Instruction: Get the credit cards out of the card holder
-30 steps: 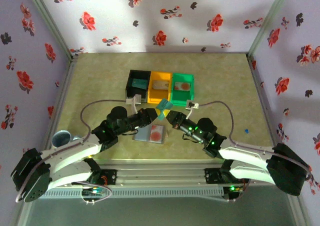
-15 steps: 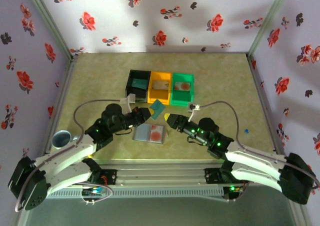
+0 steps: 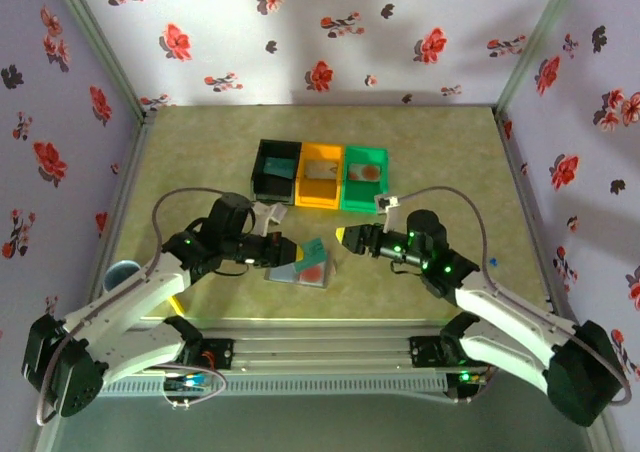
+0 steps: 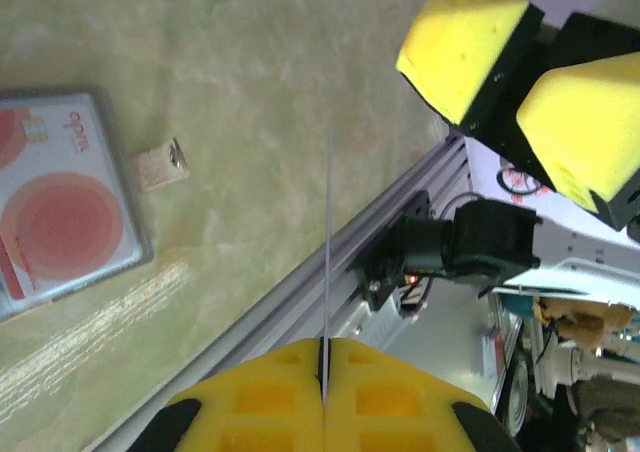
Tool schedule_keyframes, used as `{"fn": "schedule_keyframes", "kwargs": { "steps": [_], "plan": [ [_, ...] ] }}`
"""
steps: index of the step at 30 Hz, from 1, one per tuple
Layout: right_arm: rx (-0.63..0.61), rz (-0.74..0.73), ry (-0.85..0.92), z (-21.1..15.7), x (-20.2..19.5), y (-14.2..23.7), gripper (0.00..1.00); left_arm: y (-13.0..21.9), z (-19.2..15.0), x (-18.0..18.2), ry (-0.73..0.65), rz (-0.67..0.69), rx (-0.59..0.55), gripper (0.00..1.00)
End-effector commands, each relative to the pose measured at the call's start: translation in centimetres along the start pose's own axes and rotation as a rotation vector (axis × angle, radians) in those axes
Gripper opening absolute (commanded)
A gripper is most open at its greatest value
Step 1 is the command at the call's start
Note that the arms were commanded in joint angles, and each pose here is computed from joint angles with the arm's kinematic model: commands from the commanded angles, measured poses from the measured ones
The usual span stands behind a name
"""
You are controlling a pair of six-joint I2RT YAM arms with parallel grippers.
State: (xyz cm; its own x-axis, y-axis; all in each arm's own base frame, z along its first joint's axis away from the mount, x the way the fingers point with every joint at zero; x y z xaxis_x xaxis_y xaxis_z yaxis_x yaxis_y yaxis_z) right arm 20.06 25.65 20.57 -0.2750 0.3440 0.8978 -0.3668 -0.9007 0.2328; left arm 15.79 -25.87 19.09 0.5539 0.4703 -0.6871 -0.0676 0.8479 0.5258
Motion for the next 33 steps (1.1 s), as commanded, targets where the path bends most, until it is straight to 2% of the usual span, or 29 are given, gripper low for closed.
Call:
{"fn": "schedule_keyframes", "kwargs": {
  "steps": [1,19,27,30,32,33],
  "plan": [
    [0.147,0.185,0.024,-1.8,3.0,-0.3,0.6,0.7,-0.3,-1.5,-0.068,-0.059,0.025,0.0],
    [0.269,0.259,0.015,-4.9,2.4,-1.2,0.52,0.7,1.0,-3.5,-0.098,-0.166,-0.008,0.0],
    [0.296,0.27,0.037,-5.9,2.6,-1.5,0.25,0.6,1.3,-3.9,-0.103,-0.186,-0.016,0.0],
    [0.29,0.269,0.036,-5.9,2.6,-1.5,0.11,0.8,1.5,-4.2,-0.113,-0.194,-0.023,0.0],
    [0.284,0.265,0.034,-5.8,2.5,-1.5,0.01,0.9,1.5,-4.3,-0.115,-0.198,-0.026,0.06],
    [0.277,0.264,0.035,-5.8,2.5,-1.6,0.0,0.9,1.5,-4.3,-0.116,-0.2,-0.03,0.12]
  ]
}}
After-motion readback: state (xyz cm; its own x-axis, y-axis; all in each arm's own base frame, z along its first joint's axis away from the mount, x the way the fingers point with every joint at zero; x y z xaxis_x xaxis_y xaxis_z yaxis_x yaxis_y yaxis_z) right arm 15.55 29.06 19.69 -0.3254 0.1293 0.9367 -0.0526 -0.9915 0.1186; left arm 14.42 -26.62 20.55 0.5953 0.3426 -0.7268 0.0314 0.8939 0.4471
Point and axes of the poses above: each hand's point on the last joint's axis, 136 mm out from that joint toward the fingers, its own y axis back along the fingers, its own x axis along the line the jaws close on, z = x × y, the point moved 1 cm from there along y, back along the fingers, and after that the axes turned 15 degrees about -y, right-handed, at the moved point
